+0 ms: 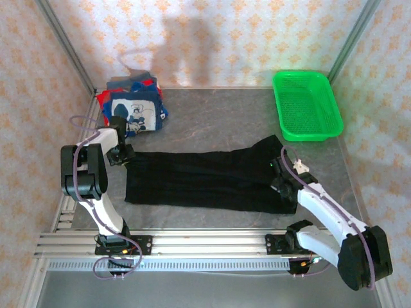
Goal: Fold and stack the t-shirts
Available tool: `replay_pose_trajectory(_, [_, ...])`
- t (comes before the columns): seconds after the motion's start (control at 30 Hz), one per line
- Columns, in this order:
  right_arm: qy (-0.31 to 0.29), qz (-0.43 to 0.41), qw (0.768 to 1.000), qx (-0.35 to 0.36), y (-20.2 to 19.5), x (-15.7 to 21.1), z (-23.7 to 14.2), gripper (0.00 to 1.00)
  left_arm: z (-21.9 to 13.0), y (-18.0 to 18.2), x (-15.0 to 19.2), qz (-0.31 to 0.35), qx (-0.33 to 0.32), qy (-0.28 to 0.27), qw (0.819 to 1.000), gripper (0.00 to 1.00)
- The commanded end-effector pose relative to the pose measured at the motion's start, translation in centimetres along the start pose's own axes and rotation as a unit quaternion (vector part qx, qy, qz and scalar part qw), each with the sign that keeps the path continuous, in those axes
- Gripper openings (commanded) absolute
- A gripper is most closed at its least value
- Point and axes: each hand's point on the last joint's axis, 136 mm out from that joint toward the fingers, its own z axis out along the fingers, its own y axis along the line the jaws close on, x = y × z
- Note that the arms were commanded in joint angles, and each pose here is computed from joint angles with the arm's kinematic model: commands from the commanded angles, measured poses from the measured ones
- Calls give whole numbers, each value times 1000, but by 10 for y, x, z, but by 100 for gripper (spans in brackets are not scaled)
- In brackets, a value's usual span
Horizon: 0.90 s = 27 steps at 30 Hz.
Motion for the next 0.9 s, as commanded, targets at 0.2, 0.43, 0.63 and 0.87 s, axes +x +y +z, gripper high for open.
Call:
replay_pose_trajectory(0.2, [-22, 1, 998, 66, -31, -4, -6, 39, -36, 23, 5, -62, -11, -49, 997, 56])
replay_pose_trajectory(0.43, [-81, 3, 997, 0, -4, -39, -33, 47, -137, 12, -5, -125, 126, -181, 967, 73])
replay_pose_trajectory(0.63, [-68, -58, 978, -187, 81, -50, -54, 50, -179, -36, -12, -77, 265, -190, 942, 76])
replay_pose_trajectory(0.87, [28, -135, 962, -235, 139, -31, -31, 47, -185, -117, -13, 65, 355, -153, 920, 71])
